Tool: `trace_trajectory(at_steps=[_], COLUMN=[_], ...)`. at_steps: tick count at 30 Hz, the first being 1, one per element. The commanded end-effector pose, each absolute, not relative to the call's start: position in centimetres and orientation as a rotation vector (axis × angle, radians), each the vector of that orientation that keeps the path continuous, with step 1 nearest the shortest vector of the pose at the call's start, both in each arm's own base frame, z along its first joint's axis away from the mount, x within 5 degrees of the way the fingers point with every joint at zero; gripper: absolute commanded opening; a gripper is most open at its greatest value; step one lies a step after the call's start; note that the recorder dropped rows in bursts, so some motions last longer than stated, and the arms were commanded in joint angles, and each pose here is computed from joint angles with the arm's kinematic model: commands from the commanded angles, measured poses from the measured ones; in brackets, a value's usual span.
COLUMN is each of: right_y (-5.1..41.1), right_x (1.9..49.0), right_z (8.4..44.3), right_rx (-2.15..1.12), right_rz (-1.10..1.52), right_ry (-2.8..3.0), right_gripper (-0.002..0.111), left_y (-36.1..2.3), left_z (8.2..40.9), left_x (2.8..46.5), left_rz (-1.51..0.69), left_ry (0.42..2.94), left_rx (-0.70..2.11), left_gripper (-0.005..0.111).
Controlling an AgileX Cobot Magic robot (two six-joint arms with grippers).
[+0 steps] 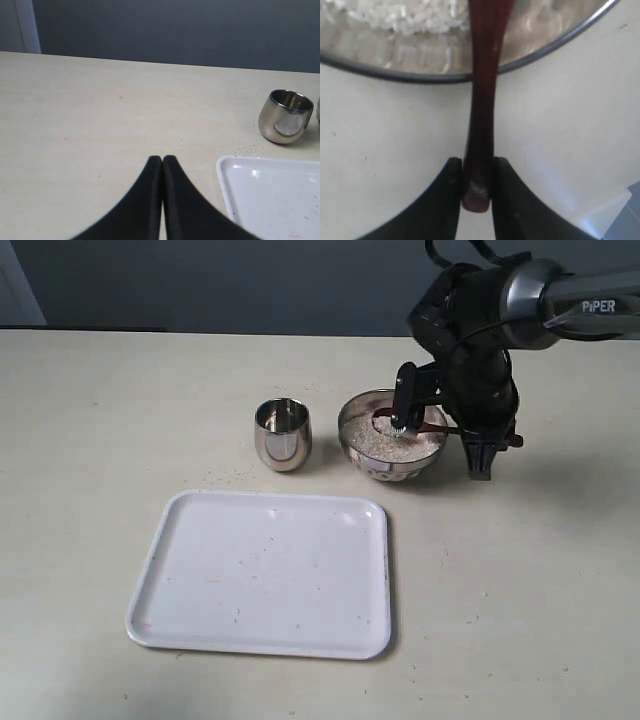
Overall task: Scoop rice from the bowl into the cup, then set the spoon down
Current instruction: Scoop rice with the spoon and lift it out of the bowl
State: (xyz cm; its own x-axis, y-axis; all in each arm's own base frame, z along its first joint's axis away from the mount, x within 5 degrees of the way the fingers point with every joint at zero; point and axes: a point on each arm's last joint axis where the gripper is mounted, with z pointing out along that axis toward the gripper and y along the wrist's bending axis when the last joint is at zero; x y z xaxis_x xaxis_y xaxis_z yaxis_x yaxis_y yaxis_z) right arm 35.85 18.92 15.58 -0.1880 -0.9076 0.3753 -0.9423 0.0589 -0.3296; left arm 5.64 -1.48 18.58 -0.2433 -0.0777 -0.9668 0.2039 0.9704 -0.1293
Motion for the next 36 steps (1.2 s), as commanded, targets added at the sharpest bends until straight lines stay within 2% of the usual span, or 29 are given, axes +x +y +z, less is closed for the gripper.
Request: trace_trajectory(at_steps=[1,8,36], right_y=[18.4,18.3,18.9], right_x=[35.6,35.0,35.4], right_z=[16.5,17.8,19.1], right_rx=[1.908,1.874,1.853], right_rz=[0.766,0.734,0.683], right_ry=[-2.249,-2.285,-2.36], right_gripper=[0.0,0.0,0.0], left_y=[-1.5,-1.5,-1.5], left_z=[18.8,18.8,18.8], left_x=[5.6,5.6,5.6], left_rz=[-0.268,-0.267,-0.267], left_ry=[1.787,1.787,1.787], left_rx=[0.093,0.094,0.094], left_gripper=[0.001,0.001,0.001])
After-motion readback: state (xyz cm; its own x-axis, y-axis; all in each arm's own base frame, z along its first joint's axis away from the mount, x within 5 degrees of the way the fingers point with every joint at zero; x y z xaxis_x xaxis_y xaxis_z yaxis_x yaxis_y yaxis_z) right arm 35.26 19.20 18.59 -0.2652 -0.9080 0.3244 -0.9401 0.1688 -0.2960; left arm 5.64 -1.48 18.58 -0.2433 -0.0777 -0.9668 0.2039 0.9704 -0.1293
